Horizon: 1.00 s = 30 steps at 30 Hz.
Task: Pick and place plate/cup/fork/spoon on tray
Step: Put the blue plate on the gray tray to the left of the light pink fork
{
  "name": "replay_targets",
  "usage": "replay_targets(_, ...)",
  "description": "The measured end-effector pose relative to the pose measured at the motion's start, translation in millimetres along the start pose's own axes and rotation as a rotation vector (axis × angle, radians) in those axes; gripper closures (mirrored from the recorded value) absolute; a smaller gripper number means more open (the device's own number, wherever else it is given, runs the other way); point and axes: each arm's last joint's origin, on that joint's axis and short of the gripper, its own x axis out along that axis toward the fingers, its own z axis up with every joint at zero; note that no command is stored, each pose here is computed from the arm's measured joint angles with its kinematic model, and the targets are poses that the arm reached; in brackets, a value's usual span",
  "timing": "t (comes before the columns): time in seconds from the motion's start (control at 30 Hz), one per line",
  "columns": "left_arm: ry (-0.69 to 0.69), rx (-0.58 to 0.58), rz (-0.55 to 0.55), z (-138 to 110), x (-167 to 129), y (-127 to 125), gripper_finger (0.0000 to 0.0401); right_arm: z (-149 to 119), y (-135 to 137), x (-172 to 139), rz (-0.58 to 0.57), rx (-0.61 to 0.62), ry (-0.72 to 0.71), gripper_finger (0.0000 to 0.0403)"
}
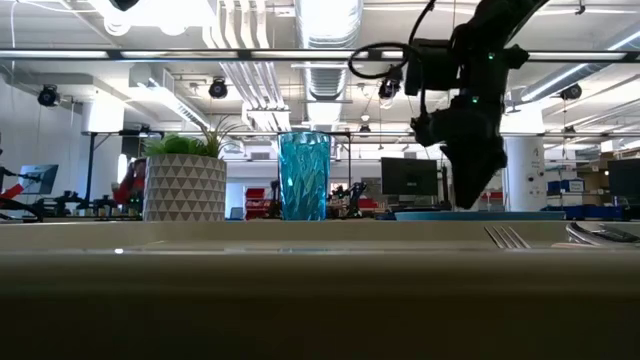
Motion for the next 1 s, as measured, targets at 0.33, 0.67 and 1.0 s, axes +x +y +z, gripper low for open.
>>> replay_targets(0.33,0.01,0.003,0.002,-1,1,0,0.0401,-2,-2,-4,-0.063,0.003,0.041,0.0243)
replay_targets(0.67,0.009,0.003,0.002,-1,1,0,0.0401,4,7,23,-0.039,-0.011,0.061,0.0243)
replay_targets(1.0,0.01,0.002,-0.012,-1,0,0,0.0401,5,7,46,-0.064,-0.032,0.13,0.0243)
